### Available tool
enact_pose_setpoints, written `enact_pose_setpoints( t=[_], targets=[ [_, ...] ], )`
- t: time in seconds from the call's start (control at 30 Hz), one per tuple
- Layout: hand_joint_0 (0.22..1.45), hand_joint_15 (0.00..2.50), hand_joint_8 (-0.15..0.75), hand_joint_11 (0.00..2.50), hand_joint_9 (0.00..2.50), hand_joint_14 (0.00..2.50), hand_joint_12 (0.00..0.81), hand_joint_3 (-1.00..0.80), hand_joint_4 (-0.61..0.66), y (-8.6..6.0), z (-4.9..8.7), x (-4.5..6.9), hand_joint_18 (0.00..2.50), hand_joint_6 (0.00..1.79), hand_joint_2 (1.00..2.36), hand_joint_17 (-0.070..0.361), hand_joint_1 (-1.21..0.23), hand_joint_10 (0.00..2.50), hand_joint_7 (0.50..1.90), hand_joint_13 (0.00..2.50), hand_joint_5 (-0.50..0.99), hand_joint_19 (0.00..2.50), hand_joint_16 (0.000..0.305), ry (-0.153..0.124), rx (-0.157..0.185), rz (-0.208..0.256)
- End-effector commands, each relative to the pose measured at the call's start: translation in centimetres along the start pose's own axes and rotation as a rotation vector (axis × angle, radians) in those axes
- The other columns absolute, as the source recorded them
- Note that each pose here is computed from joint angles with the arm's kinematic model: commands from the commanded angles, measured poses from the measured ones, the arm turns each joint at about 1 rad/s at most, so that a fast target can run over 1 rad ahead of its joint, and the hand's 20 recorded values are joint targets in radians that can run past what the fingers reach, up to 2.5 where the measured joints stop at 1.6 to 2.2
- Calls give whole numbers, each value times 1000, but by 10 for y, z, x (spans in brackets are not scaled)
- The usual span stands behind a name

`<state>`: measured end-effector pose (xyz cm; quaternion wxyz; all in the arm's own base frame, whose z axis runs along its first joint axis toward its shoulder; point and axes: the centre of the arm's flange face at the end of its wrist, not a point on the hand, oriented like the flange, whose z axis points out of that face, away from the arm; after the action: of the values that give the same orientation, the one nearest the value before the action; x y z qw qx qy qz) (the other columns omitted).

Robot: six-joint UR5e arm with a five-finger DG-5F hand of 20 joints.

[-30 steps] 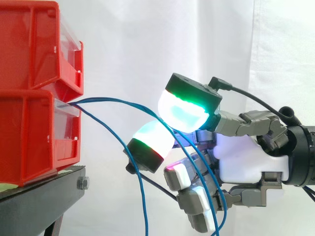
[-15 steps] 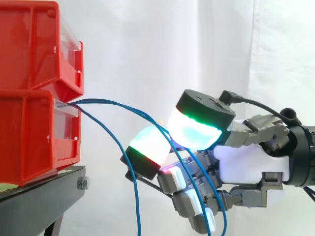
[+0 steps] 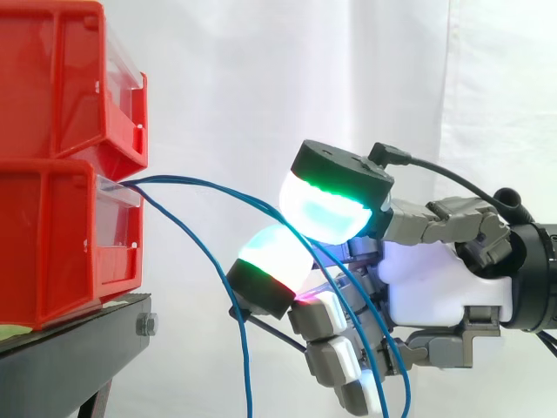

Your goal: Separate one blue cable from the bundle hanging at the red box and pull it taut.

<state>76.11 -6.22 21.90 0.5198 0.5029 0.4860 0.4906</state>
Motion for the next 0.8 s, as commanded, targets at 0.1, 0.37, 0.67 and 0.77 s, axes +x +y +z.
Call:
enact_pose_setpoints(
  t=[0.1, 0.37, 0.67, 0.77],
  targets=[
    [764, 686, 360, 976, 970, 21, 385, -290, 65, 0, 0, 0, 1056, 953, 1013, 102, -904, 14, 1003, 1096, -204, 719, 45, 0, 2, -3],
    [767, 700, 368, 1020, 1074, 24, 381, -500, 95, -6, -6, -6, 1101, 931, 1000, 98, -914, 15, 1018, 1149, -183, 702, 44, -5, 61, -14],
    [612, 726, 368, 996, 1181, 24, 379, -500, 50, -6, -8, -7, 1111, 915, 1000, 96, -842, 17, 1184, 1187, -109, 747, 43, -7, 72, -16],
    [572, 735, 365, 960, 1223, 24, 376, -500, 0, -6, -8, -8, 1124, 902, 1000, 96, -736, 17, 1219, 1208, -90, 757, 43, -5, 70, -16]
  ],
)
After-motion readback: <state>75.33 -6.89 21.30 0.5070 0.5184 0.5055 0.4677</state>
